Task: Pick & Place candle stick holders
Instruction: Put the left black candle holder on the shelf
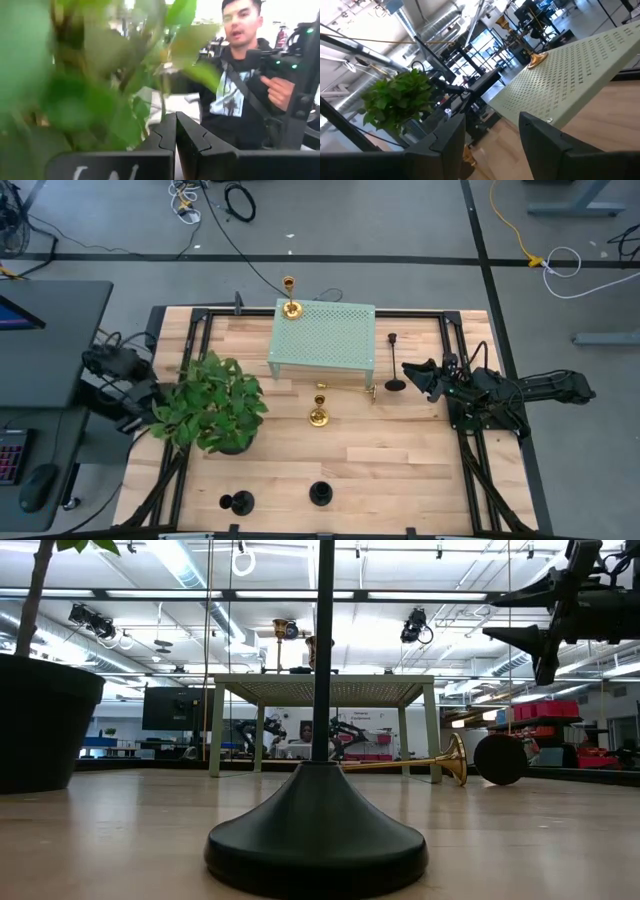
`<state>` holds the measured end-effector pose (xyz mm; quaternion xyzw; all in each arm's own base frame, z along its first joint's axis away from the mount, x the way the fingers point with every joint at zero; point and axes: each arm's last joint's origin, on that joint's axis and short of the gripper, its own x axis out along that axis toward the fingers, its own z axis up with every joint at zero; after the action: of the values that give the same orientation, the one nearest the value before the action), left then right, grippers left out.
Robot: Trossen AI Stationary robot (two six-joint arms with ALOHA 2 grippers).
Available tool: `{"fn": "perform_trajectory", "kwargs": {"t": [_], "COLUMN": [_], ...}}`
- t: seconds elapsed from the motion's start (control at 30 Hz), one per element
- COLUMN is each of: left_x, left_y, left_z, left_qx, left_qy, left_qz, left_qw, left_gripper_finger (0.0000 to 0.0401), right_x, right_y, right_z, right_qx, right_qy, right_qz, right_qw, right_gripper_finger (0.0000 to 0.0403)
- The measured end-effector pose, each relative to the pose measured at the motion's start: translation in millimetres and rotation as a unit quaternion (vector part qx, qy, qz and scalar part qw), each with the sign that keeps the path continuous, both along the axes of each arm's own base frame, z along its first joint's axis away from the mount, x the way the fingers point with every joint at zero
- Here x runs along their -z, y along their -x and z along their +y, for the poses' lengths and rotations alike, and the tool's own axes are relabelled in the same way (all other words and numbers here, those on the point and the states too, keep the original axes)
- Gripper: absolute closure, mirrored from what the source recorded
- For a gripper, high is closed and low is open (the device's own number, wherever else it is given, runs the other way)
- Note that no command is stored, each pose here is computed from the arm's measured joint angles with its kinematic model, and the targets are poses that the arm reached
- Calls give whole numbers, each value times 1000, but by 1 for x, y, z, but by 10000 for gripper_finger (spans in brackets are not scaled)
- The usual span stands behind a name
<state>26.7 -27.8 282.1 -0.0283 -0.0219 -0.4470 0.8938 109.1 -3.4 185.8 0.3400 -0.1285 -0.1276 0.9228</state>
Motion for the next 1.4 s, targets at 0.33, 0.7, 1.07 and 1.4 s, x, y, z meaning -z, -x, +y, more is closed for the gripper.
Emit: {"fn": "perform_trajectory", "kwargs": {"t": [0.33, 0.7, 1.07, 1.4], "left_x": [9, 26, 59, 73], "left_y": [2, -12, -28, -25], "left_z": [-1, -8, -24, -37], "left_qx": [39, 39, 61, 49], "left_qy": [-9, 11, 29, -1], "left_qz": [53, 64, 76, 55], "left_qw": [998, 997, 995, 997], "left_gripper_finger": [394, 394, 399, 399], "right_x": [0, 0, 0, 0], "right_y": [0, 0, 0, 0], "right_z": [0, 0, 1, 2], "right_qx": [0, -8, -13, -29], "right_qy": [2, 7, 15, 14], "right_qz": [1, 2, 4, 2], "right_qw": [1000, 1000, 1000, 999], "right_gripper_finger": [218, 218, 218, 218]}}
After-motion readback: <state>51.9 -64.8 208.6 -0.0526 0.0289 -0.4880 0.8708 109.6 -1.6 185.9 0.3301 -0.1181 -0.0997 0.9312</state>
